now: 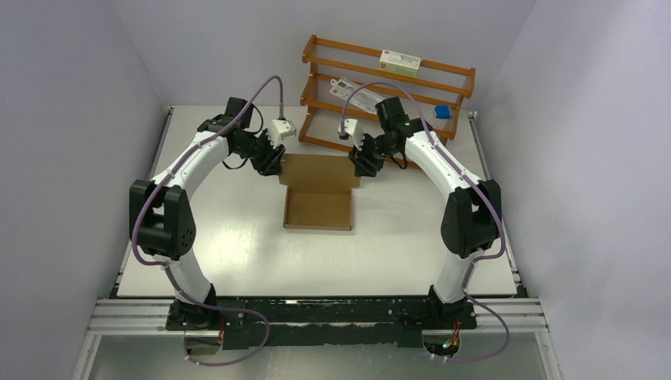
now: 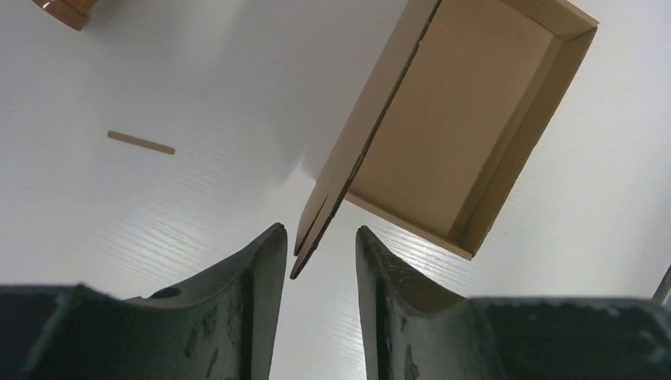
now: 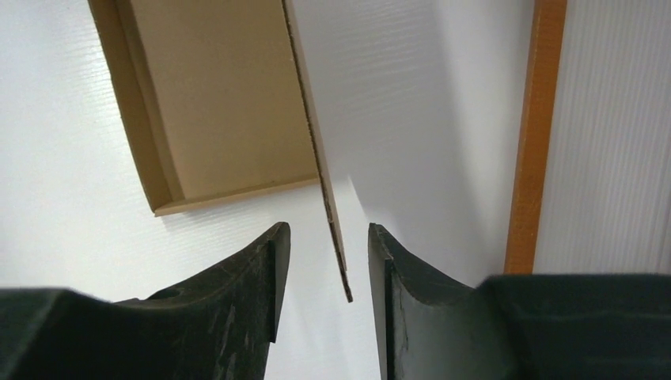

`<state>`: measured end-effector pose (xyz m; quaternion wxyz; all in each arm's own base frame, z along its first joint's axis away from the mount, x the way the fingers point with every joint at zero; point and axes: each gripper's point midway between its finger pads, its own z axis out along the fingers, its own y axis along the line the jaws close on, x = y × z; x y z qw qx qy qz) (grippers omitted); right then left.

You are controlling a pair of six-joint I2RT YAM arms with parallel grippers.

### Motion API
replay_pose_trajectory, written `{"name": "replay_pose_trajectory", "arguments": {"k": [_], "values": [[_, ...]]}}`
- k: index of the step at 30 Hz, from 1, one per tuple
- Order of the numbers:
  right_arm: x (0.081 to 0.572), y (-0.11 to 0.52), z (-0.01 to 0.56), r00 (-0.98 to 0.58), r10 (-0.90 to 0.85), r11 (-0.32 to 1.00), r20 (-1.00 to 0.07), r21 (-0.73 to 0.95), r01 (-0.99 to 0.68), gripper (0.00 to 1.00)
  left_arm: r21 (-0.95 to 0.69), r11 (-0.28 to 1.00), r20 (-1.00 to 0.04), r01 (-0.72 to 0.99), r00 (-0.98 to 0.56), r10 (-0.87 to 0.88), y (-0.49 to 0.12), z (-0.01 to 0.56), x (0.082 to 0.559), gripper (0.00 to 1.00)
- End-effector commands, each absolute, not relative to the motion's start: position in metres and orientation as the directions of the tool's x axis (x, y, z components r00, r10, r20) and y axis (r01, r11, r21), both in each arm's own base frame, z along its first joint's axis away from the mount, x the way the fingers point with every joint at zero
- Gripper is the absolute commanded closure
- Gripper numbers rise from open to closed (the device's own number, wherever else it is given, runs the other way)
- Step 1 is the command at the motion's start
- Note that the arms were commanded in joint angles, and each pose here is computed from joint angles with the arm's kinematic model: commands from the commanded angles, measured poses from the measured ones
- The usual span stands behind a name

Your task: Fold the paper box

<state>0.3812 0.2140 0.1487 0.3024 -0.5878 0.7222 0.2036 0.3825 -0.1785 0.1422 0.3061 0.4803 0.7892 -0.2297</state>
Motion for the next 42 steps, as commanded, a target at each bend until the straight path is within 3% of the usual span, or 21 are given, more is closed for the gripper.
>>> {"name": "replay_pose_trajectory", "arguments": {"k": [1,13,19,26,32,37,42], "values": [[0.379,0.216,0.151,-0.113,-0.719,0.196,-0.686,-0.044,-0.980,0.57,-0.081,0.376,-0.731,0.923,-0.311,0.607,-0.187,0.151,0.379,0.59],[0.381,0.215,0.142,-0.126,-0.728,0.198,-0.674,-0.030,-0.980,0.78,-0.106,0.366,-0.727,0.925,-0.323,0.607,-0.190,0.146,0.376,0.83],[0.384,0.215,0.144,-0.130,-0.721,0.213,-0.681,-0.040,-0.976,0.95,-0.101,0.373,-0.719,0.922,-0.327,0.613,-0.189,0.145,0.376,0.95],[0.382,0.212,0.150,-0.122,-0.704,0.221,-0.700,-0.053,-0.974,0.83,-0.083,0.393,-0.710,0.916,-0.331,0.621,-0.185,0.143,0.378,0.95],[0.382,0.209,0.156,-0.111,-0.681,0.219,-0.724,-0.057,-0.974,0.78,-0.091,0.387,-0.711,0.918,-0.332,0.620,-0.186,0.142,0.378,0.94],[0.381,0.212,0.156,-0.112,-0.672,0.207,-0.732,-0.041,-0.977,0.85,-0.095,0.382,-0.713,0.919,-0.331,0.619,-0.187,0.143,0.376,0.93],[0.380,0.214,0.154,-0.120,-0.671,0.194,-0.732,-0.016,-0.981,0.94,-0.112,0.370,-0.717,0.922,-0.333,0.612,-0.190,0.143,0.375,0.79]]}}
